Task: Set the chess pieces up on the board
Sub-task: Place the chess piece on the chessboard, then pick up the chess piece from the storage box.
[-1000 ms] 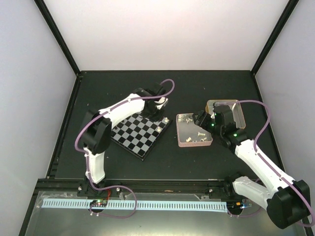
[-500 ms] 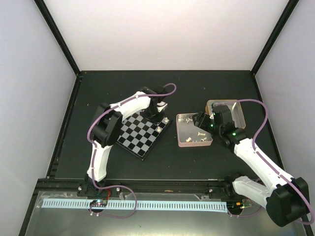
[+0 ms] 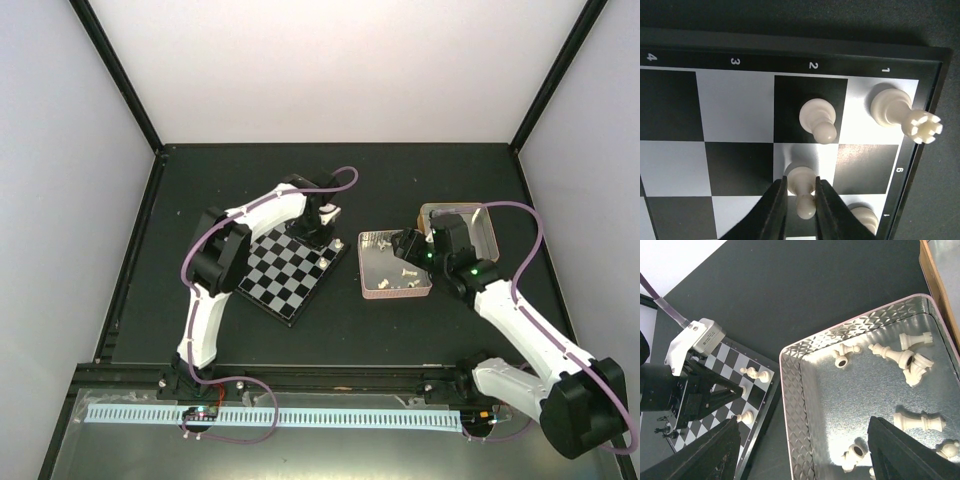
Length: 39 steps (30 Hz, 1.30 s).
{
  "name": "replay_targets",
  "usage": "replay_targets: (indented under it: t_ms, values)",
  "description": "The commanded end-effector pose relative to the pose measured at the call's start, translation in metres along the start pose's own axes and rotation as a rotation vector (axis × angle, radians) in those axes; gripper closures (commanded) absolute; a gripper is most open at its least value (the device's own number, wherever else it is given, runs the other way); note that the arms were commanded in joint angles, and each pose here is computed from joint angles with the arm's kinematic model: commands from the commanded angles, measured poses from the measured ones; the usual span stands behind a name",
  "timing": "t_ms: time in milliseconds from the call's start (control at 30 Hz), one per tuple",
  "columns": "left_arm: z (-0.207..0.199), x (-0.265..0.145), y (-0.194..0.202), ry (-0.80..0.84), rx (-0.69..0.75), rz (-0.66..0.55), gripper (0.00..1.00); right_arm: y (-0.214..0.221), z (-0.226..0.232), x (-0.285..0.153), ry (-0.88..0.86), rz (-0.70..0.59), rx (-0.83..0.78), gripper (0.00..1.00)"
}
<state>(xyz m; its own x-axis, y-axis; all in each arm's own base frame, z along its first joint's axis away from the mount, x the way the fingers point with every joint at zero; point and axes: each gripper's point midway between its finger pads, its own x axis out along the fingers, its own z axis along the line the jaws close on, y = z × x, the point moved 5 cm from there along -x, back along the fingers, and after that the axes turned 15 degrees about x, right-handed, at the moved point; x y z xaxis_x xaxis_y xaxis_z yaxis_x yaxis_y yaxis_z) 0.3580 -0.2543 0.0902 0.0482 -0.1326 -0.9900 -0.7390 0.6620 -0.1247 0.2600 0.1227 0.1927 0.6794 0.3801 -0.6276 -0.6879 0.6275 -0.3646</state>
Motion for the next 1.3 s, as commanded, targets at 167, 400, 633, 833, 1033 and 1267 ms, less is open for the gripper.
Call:
replay_targets:
  t_ms: [167, 400, 633, 833, 1033, 1267]
  values:
    - [0.0, -0.011, -0.005, 0.029, 0.022, -0.03, 0.69, -0.008, 0.005, 0.004, 0.018, -0.018, -0.033, 0.3]
    - [-0.002, -0.077, -0.008, 0.027, -0.013, -0.269, 0.57, -0.012, 0.001, 0.037, 0.119, 0.032, -0.136, 0.37]
    - [0.011, -0.138, 0.022, -0.043, -0.123, -0.55, 0.5, -0.005, -0.002, 0.087, 0.24, 0.116, -0.227, 0.54]
    - [-0.005, -0.155, 0.048, 0.042, -0.146, -0.711, 0.48, 0.004, -0.013, 0.13, 0.361, 0.172, -0.292, 0.57]
    - [-0.012, -0.15, 0.062, 0.092, -0.153, -0.733, 0.46, 0.001, -0.022, 0.152, 0.428, 0.173, -0.336, 0.63]
    - [-0.009, -0.145, 0.066, 0.098, -0.156, -0.723, 0.46, 0.004, -0.023, 0.167, 0.422, 0.207, -0.4, 0.69]
